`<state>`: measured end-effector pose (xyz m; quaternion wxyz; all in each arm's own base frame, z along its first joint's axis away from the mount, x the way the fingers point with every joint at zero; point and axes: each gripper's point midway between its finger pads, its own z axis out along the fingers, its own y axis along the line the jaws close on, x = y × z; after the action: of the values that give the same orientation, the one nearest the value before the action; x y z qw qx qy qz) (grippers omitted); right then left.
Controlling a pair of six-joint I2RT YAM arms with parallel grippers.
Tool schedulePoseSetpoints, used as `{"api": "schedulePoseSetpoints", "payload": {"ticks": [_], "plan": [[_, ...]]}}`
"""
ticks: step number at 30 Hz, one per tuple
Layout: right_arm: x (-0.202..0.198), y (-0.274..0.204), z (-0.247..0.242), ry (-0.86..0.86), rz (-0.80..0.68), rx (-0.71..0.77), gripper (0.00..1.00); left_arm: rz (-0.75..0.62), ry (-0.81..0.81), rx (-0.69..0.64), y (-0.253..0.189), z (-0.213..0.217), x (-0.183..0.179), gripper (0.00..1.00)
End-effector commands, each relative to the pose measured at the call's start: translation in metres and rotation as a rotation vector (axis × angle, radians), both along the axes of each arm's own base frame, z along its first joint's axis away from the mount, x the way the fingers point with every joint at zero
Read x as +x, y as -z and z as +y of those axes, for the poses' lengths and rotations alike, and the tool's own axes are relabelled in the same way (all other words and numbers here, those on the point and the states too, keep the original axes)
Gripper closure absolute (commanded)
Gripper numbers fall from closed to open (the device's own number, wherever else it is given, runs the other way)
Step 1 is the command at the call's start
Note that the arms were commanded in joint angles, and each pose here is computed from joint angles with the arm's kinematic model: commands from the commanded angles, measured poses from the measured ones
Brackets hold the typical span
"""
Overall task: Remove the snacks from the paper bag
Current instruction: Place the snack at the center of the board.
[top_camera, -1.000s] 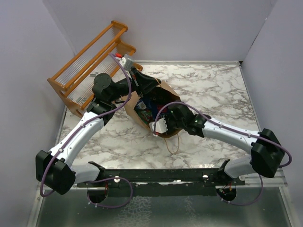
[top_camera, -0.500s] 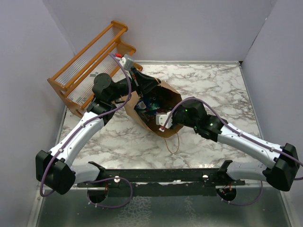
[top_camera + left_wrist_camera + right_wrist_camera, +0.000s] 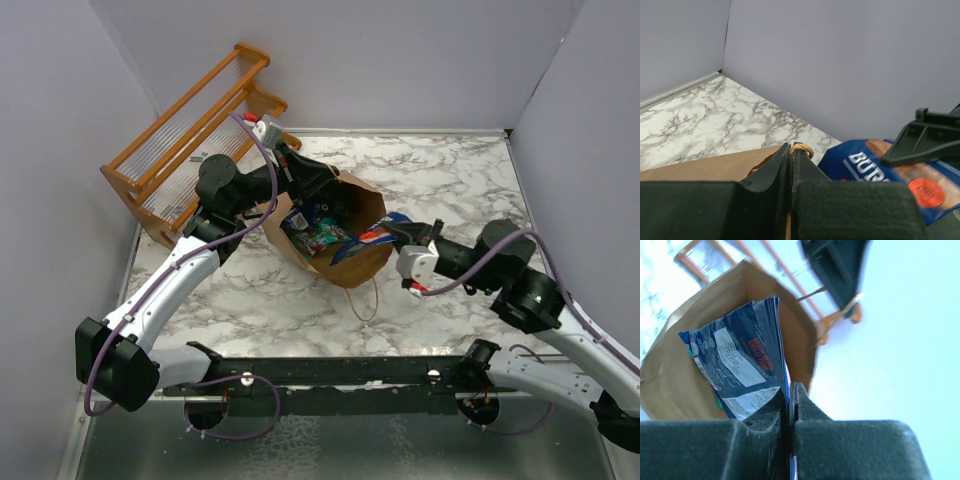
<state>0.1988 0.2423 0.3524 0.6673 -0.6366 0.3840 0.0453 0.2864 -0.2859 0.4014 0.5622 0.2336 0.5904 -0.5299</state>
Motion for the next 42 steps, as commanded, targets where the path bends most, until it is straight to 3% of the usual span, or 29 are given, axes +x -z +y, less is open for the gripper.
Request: {"api": "schedulePoseSetpoints", "payload": {"ticks": [1,9,15,18,21,29,36,42], "plan": [[-0.005,-0.067,-0.031,0.106,-0.052,0.178,0.99,-0.039,-0.008,-0.014,-0.011,0.003,-0.005,1.0],[0.042,-0.14,-0.096,0.555,-0.06,0.623,0.99,-0.042,-0.017,-0.011,-0.011,0.003,-0.004,1.0],[0.078,-0.142,-0.134,0.918,-0.144,0.717,0.99,-0.041,-0.033,0.0,-0.008,0.004,-0.001,1.0],[0.103,-0.13,-0.151,1.037,-0.17,0.703,0.99,-0.044,-0.033,-0.001,-0.009,0.005,-0.002,1.0],[0.145,-0.102,-0.173,1.115,-0.088,0.661,0.99,-0.044,-0.034,0.003,-0.009,0.005,-0.002,1.0],[0.228,0.034,-0.256,1.426,0.086,0.556,0.99,-0.051,-0.042,0.006,-0.01,0.006,-0.002,1.0],[0.233,0.102,-0.371,1.755,0.077,0.479,0.99,-0.048,-0.036,-0.001,-0.01,0.006,-0.003,1.0],[0.222,0.128,-0.409,1.867,0.066,0.378,0.99,-0.051,-0.03,0.015,-0.007,0.0,-0.007,1.0]]}}
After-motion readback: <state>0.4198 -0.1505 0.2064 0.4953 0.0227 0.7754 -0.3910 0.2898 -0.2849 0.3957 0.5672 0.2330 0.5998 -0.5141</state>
